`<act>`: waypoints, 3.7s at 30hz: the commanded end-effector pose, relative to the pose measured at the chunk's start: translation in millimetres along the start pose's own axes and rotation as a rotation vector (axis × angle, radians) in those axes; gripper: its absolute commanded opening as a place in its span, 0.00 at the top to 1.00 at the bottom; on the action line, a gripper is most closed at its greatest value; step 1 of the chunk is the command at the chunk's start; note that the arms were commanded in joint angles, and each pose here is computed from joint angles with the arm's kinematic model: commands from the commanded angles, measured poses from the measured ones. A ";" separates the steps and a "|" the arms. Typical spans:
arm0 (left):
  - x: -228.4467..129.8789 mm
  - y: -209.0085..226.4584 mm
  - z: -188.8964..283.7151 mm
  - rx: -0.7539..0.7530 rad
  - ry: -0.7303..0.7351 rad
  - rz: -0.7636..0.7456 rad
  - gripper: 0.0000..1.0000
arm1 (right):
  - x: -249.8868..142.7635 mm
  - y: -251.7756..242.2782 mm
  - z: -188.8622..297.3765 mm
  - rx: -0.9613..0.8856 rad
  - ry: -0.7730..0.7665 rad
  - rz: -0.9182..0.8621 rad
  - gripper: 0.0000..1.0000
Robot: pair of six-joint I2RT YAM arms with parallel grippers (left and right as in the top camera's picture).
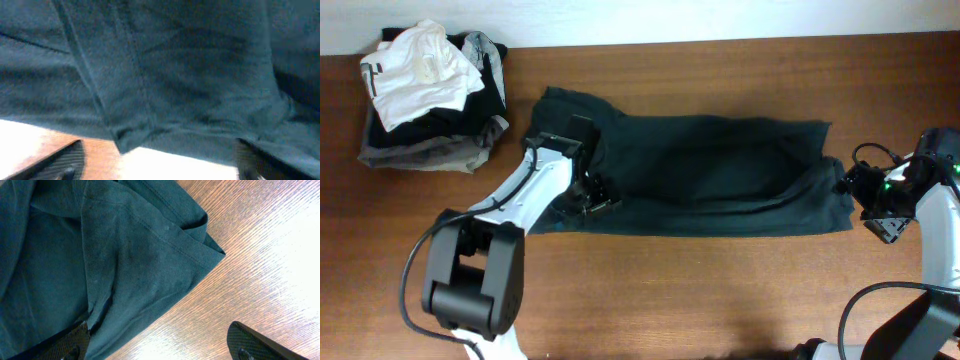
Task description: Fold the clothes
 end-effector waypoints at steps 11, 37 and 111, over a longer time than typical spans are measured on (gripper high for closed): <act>14.4 23.2 -20.2 0.044 0.031 0.031 0.42 | -2.8 -1.3 -2.1 -0.004 0.018 0.036 0.09; 108.0 -41.6 43.0 -0.181 -0.436 -0.053 0.99 | 15.4 2.1 -13.8 0.014 -0.039 0.049 0.09; 203.0 -2.8 76.3 -0.041 -0.758 -0.222 0.18 | -29.2 50.3 -22.7 -0.015 0.084 0.265 0.01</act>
Point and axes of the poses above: each gripper's point midway between its finger pads, its own z axis back along the fingers, its own y axis along the line the jaws close on, x = y × z, the point moved 3 cm from there along z, back along the fingers, and after that the axes turned 2 degrees about z, right-handed, at the moved point
